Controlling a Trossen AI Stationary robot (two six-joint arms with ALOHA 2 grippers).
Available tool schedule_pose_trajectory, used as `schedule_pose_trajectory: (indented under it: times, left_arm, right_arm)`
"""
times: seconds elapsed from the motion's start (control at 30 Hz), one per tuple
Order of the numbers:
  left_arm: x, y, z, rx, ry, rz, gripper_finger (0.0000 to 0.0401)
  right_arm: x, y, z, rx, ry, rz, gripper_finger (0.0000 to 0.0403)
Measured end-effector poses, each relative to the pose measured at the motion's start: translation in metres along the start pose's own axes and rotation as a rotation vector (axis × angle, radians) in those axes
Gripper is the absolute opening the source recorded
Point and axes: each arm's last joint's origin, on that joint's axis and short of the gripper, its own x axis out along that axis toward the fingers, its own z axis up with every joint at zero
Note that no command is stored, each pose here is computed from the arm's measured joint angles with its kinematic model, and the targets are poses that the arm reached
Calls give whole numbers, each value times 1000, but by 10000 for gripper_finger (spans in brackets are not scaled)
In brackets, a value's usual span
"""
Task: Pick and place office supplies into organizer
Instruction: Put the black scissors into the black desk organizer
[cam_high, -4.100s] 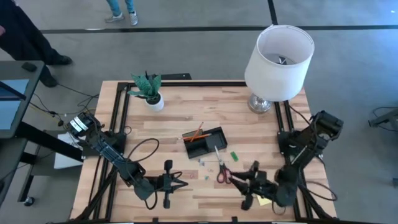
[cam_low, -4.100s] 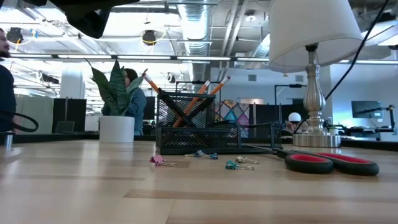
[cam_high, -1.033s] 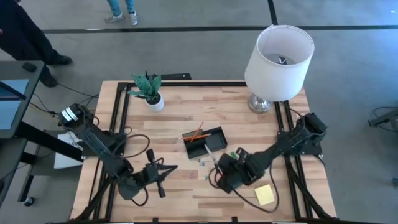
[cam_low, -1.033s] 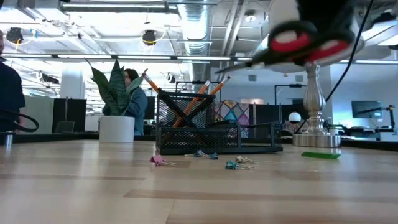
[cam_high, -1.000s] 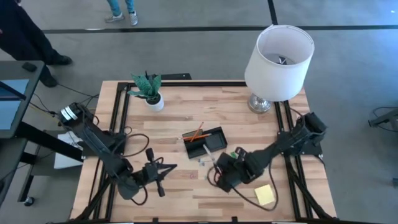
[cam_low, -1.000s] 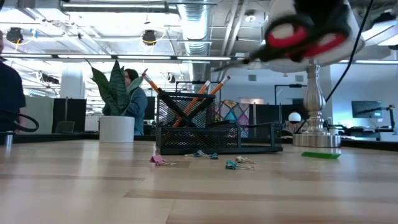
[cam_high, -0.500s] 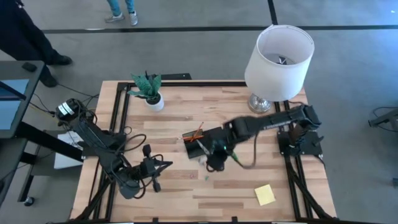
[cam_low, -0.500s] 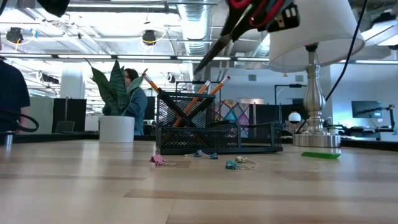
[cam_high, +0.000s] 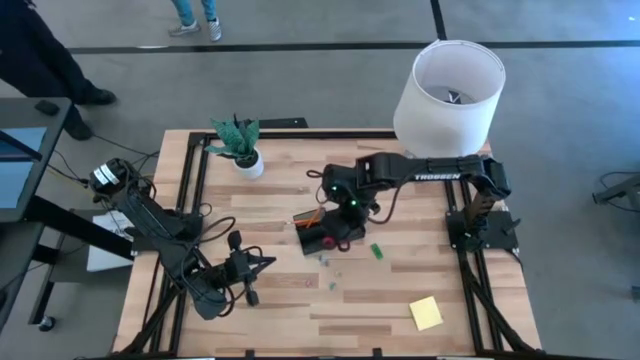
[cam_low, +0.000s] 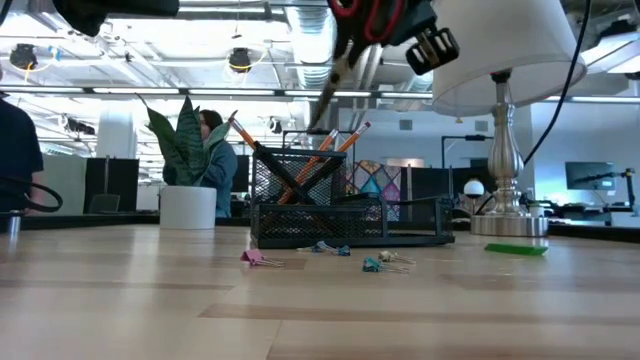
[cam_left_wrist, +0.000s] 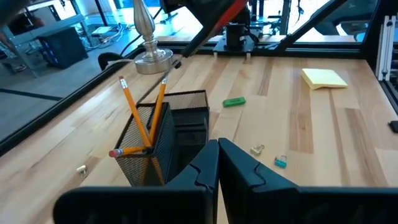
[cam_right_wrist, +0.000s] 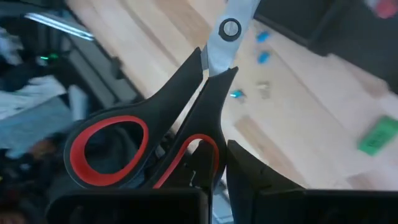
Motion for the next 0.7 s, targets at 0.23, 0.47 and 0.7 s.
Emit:
schedule_pose_trajectory:
  times: [0.23,0.47,0.7]
  left_arm:
    - [0,1,-1,4,6,4,0]
    - [0,3,-4,-37,21,17,0]
    - [0,2,-5,-59,38,-1,0]
  right_arm:
    - [2,6,-1,11,-3,39,16]
    - [22,9,-7,-11,15,46,16]
    - [46,2,13,16,70,64,16]
